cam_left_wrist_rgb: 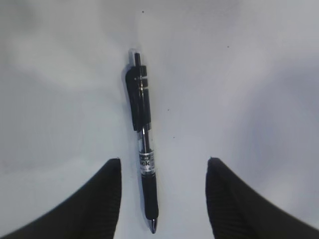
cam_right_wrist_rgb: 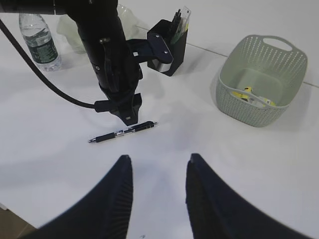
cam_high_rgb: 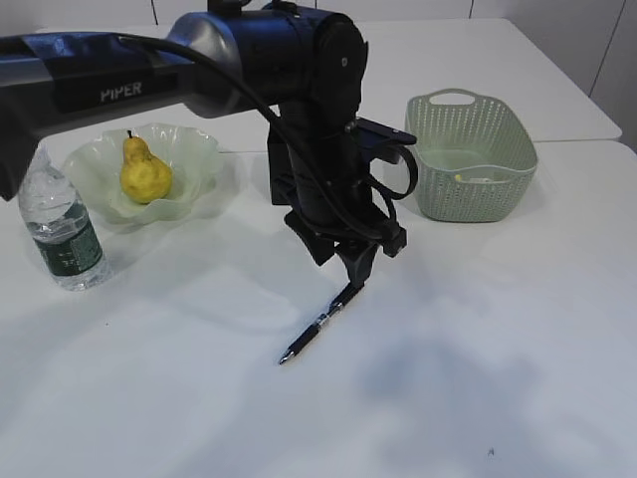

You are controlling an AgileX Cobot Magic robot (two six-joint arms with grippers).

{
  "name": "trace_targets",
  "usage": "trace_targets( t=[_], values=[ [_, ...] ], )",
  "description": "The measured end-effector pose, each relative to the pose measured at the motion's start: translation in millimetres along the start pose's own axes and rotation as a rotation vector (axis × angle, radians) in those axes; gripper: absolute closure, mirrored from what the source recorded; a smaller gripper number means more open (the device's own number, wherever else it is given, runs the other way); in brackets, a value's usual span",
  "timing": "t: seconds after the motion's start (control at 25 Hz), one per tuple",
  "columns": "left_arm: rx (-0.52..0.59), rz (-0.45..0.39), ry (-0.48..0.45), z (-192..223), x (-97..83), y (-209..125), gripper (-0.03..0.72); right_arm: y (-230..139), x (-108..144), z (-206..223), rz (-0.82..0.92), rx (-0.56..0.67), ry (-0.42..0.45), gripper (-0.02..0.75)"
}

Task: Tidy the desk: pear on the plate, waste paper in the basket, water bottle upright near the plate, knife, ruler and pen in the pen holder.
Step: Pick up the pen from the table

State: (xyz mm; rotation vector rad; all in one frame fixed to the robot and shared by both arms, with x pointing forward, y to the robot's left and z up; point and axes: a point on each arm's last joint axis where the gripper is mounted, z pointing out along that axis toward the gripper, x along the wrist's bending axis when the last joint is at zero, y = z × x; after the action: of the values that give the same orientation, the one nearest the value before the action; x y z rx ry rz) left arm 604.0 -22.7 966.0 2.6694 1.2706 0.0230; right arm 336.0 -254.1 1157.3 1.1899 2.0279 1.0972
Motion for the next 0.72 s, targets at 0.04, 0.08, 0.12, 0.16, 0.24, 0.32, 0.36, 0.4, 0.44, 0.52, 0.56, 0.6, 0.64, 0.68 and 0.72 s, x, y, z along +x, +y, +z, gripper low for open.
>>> trace_targets(
  t=[0.04,0.08,0.12,0.16,0.24,0.32,0.36,0.4,0.44,0.52,0.56,0.6,0.64,0.68,0.72],
  values=[
    [0.0,0.001,0.001,0.0,0.1,0.0,0.305,0.0,0.0,0.0,0.0,0.0,0.0,0.44],
    [0.0,0.001,0.001,0.0,0.1,0.0,0.305,0.0,0.0,0.0,0.004,0.0,0.0,0.44],
    [0.0,0.0,0.001,0.0,0.1,0.0,0.305,0.0,0.0,0.0,0.004,0.0,0.0,0.44],
    [0.0,0.0,0.002,0.0,0.2,0.0,0.305,0.0,0.0,0.0,0.017,0.0,0.0,0.44],
    [0.0,-0.001,0.004,0.0,0.3,0.0,0.305,0.0,0.0,0.0,0.023,0.0,0.0,0.44],
    [0.0,-0.001,0.004,0.0,0.3,0.0,0.305,-0.4,0.6,0.0,0.051,0.005,0.006,0.44],
    [-0.003,0.0,0.005,0.0,0.5,0.3,0.305,-0.5,1.1,0.0,0.057,0.006,0.012,0.44],
    [-0.008,0.0,0.005,0.0,0.5,0.8,0.305,-0.5,1.3,0.0,0.061,0.006,0.014,0.44],
    [-0.012,0.001,0.009,0.5,0.8,1.2,0.306,-0.5,1.3,0.0,0.064,0.006,0.014,0.44],
    [-0.018,0.004,0.016,3.9,1.7,2.2,0.307,-0.5,1.3,0.0,0.065,0.006,0.014,0.44],
    [-0.014,0.007,0.025,7.1,2.6,2.3,0.307,-0.5,1.3,0.0,0.065,0.006,0.014,0.44],
    [-0.005,0.009,0.032,12.1,3.5,2.2,0.307,-0.5,1.3,0.0,0.065,0.006,0.014,0.44],
    [0.001,0.011,0.038,15.5,4.3,2.0,0.307,-0.5,1.3,0.0,0.066,0.006,0.014,0.44],
    [0.009,0.012,0.041,19.3,4.8,1.7,0.307,-0.5,1.3,0.0,0.066,0.006,0.014,0.44],
    [0.017,0.013,0.045,23.1,5.4,1.4,0.307,-0.6,1.3,0.0,0.067,0.008,0.014,0.44]
  ],
)
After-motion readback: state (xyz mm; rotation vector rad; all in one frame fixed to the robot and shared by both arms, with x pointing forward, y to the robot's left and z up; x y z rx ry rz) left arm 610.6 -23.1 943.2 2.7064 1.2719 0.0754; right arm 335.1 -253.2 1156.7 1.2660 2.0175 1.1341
